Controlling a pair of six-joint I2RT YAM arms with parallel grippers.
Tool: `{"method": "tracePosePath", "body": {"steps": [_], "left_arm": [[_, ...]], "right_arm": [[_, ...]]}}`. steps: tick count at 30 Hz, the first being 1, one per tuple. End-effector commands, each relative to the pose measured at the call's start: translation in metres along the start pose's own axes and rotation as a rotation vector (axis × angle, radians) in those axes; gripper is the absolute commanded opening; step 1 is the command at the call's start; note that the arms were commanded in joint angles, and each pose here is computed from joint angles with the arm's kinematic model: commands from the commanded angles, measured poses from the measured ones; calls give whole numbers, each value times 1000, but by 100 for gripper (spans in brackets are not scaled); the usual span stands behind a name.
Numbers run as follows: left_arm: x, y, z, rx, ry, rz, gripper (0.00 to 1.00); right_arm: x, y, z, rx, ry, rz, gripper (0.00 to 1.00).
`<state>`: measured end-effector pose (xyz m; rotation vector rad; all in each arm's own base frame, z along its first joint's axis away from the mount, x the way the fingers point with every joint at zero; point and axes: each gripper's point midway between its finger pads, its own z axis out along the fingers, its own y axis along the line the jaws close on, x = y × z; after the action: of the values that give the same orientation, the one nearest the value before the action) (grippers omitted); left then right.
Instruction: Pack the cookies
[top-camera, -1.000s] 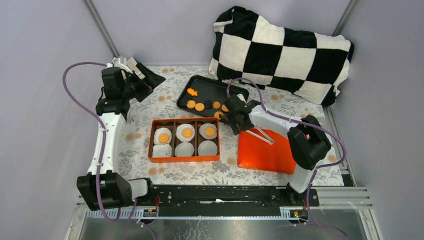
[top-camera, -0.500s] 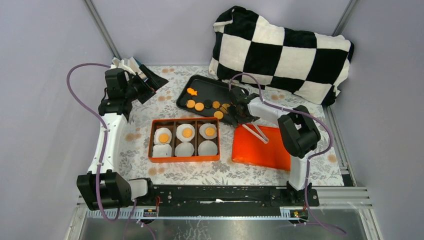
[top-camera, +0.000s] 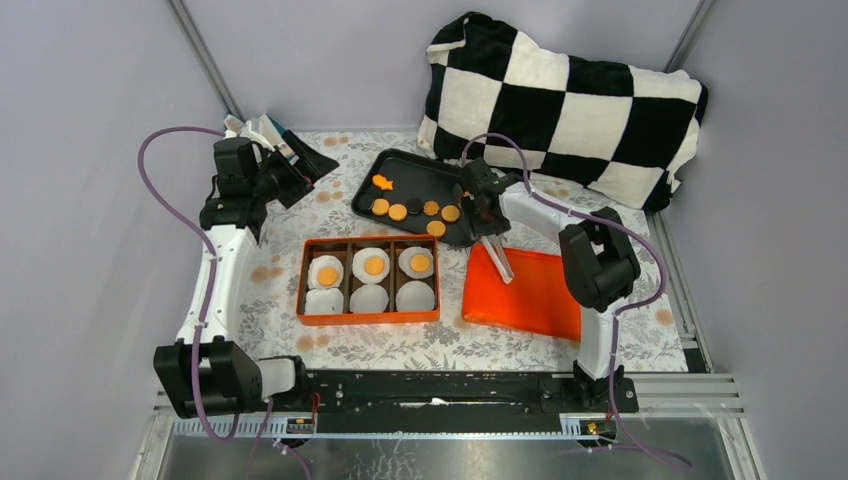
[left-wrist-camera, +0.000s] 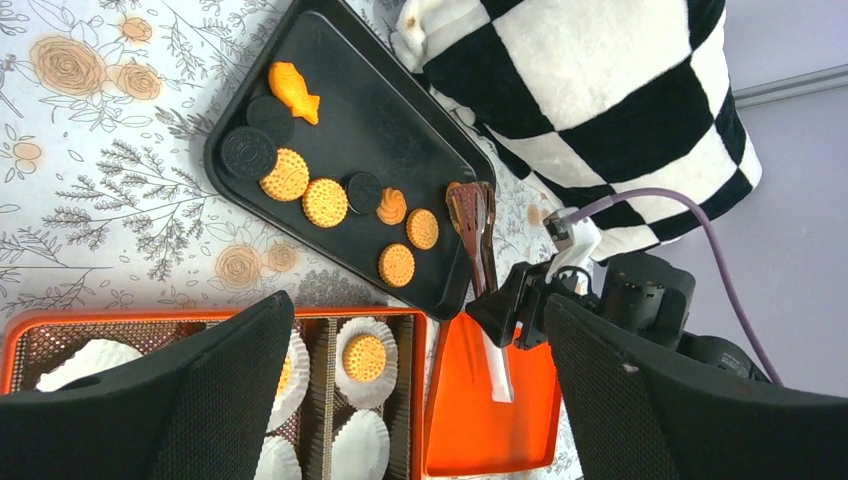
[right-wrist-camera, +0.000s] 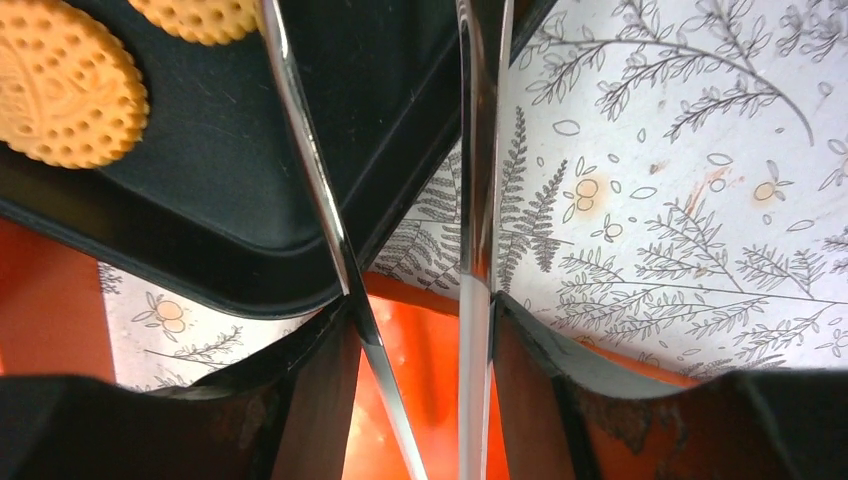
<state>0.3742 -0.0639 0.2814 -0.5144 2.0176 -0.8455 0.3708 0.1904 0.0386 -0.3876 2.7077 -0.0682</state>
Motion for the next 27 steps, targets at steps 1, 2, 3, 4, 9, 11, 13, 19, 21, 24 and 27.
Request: {"method": "tracePosePath", "body": {"steps": [1, 2, 3, 4, 9, 11, 13, 19, 21, 24, 27], "left_arm": [[-1, -8, 6, 32, -11, 21, 99], [-1, -8, 7, 30, -10, 19, 99], [-1, -9, 7, 33, -9, 20, 99], [0, -9, 8, 34, -6, 20, 99], [2, -10, 7, 32, -9, 27, 99], [3, -9, 7, 30, -7, 26, 99], [4, -8, 7, 29, -5, 24, 99], [2, -10, 6, 28, -9, 28, 99], [1, -11, 6, 31, -8, 30, 99], [1, -12, 5, 32, -9, 30, 99], [0, -14, 3, 34, -15, 36, 99]], "right_arm": [[-50, -6, -36, 15, -150, 27, 55], [-53, -10, -30, 40, -144, 30, 54], [-55, -15, -24, 72, -133, 32, 54], [-56, -20, -17, 106, -118, 30, 53], [-58, -42, 16, 207, -56, 34, 52], [-58, -48, 25, 209, -35, 58, 53], [-54, -53, 32, 206, -7, 80, 53], [-40, -45, 38, 133, 15, 111, 66], [-40, -43, 35, 117, -2, 125, 70], [-40, -43, 26, 109, -20, 144, 72], [-35, -42, 14, 90, -31, 162, 72]]}}
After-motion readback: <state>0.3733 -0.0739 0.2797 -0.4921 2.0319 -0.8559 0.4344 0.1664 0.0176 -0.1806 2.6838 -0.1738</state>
